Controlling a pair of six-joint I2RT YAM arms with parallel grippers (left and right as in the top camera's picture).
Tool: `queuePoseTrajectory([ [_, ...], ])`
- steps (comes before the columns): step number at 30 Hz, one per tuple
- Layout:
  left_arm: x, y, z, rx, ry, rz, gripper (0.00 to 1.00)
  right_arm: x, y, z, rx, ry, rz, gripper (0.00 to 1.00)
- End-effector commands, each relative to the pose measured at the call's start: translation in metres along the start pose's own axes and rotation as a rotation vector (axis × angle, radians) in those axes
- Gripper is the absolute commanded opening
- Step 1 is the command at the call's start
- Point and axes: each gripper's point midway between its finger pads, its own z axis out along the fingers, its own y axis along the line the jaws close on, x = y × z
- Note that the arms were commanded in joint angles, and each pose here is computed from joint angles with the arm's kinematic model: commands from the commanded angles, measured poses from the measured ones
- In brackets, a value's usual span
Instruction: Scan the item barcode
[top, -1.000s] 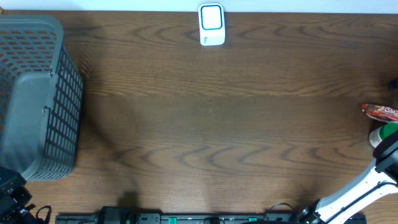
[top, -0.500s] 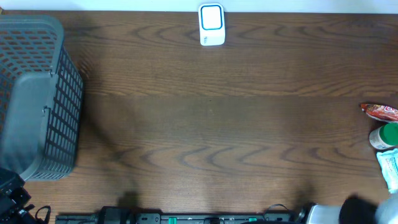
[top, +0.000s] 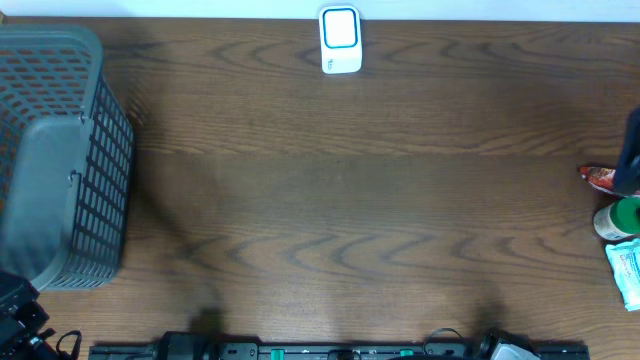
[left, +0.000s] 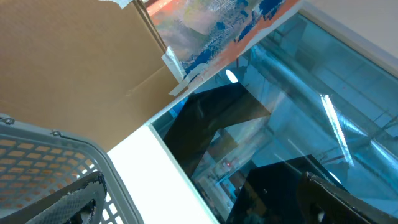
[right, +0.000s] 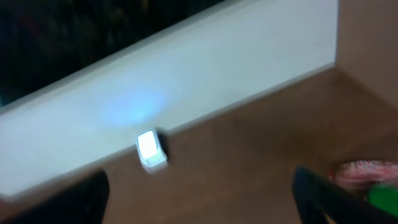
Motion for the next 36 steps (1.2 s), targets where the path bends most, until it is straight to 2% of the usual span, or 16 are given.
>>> queuePoseTrajectory([
  [1, 0.005, 0.001, 0.002, -0.003, 0.005, 0.007, 0.98, 0.020, -0.005, 0.007, 0.000, 0.066, -0.128, 0.82],
  [5, 0.003, 0.000, 0.002, 0.002, -0.001, 0.000, 0.98, 0.048, -0.004, 0.017, -0.063, 0.099, -0.208, 0.77],
  [13, 0.002, -0.001, 0.002, 0.004, -0.003, -0.003, 0.98, 0.118, -0.025, 0.063, -0.147, 0.008, -0.235, 0.83],
  [17, 0.002, -0.001, 0.002, 0.004, -0.003, -0.003, 0.97, 0.162, -0.030, 0.088, -0.241, 0.008, -0.182, 0.85],
  [20, 0.002, -0.001, 0.002, 0.003, -0.003, -0.003, 0.98, 0.195, -0.043, 0.110, -0.243, 0.059, -0.100, 0.85],
  [21, 0.002, -0.001, 0.002, 0.003, -0.003, -0.002, 0.98, 0.203, -0.048, 0.117, -0.240, 0.073, -0.087, 0.99],
  [28, 0.003, -0.001, 0.002, 0.003, -0.002, -0.002, 0.98, 0.218, -0.046, 0.128, -0.295, 0.085, -0.059, 0.99],
  [36, 0.003, -0.001, 0.002, 0.003, -0.002, -0.002, 0.98, 0.222, -0.041, 0.126, -0.311, 0.141, 0.181, 0.99],
])
